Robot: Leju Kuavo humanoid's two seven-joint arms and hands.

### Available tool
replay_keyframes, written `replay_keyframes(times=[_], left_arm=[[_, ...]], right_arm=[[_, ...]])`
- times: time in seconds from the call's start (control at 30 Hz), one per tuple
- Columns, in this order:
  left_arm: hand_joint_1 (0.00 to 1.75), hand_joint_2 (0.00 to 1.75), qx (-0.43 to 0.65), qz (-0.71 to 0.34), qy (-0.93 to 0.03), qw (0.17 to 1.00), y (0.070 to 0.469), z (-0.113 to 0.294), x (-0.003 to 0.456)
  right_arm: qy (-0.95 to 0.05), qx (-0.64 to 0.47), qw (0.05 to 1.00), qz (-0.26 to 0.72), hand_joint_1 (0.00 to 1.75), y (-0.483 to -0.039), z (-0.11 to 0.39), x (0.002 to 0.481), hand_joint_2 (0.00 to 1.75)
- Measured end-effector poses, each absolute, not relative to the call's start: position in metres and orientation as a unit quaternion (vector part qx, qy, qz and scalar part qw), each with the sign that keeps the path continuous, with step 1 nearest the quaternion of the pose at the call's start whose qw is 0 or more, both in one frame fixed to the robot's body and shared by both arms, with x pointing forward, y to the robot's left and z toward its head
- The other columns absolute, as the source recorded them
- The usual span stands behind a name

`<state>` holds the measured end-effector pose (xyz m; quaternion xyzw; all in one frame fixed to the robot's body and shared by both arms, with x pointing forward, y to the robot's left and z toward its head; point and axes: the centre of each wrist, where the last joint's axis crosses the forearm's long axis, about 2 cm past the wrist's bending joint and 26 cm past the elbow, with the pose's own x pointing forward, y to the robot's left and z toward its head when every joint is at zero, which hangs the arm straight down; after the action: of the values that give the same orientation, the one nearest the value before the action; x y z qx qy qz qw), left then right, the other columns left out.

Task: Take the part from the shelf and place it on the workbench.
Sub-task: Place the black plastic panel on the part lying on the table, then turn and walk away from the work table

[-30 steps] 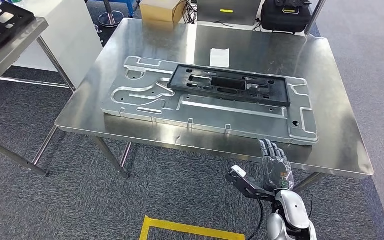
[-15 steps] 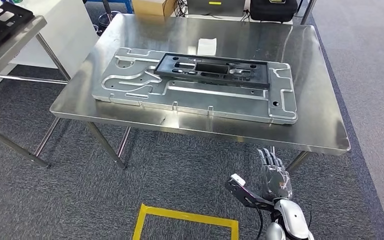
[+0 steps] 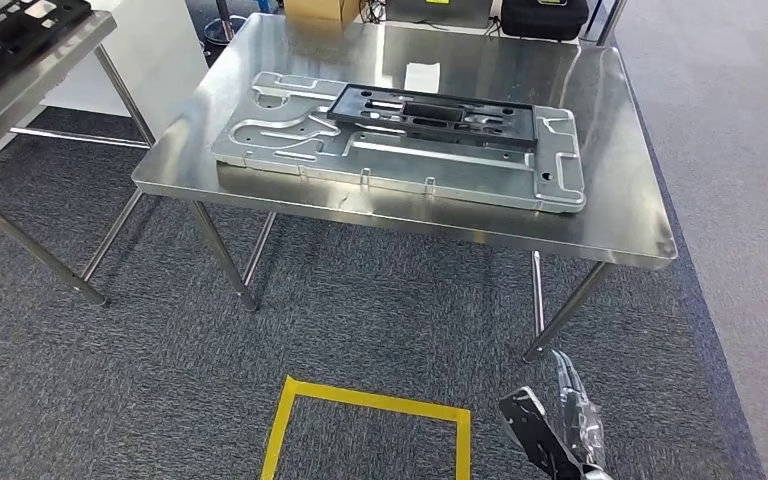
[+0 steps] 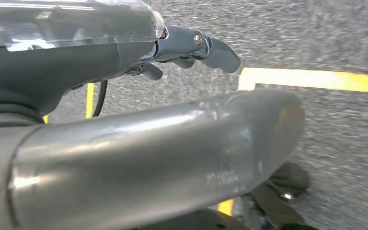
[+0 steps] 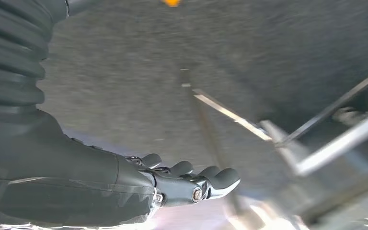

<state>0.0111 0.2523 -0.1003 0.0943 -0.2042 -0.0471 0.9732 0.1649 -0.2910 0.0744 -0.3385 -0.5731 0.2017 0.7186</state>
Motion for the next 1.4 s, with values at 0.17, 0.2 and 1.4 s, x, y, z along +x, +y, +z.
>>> replay_keyframes(times=[0.17, 0.2, 1.4], left_arm=[[0.0, 0.0, 0.094, -0.044, -0.207, 0.973, 0.251, -0.1, 0.012], [0.0, 0.0, 0.095, -0.042, -0.208, 0.973, 0.251, -0.1, 0.013], [0.0, 0.0, 0.115, -0.052, -0.224, 0.966, 0.324, -0.109, 0.021]], right_arm=[[-0.564, -0.328, 0.741, 0.157, 0.0, -0.295, 0.07, 0.157, 0.0], [-0.566, -0.316, 0.749, 0.134, 0.0, -0.296, 0.068, 0.154, 0.0], [-0.111, -0.118, 0.986, 0.051, 0.0, -0.271, -0.085, 0.004, 0.0]])
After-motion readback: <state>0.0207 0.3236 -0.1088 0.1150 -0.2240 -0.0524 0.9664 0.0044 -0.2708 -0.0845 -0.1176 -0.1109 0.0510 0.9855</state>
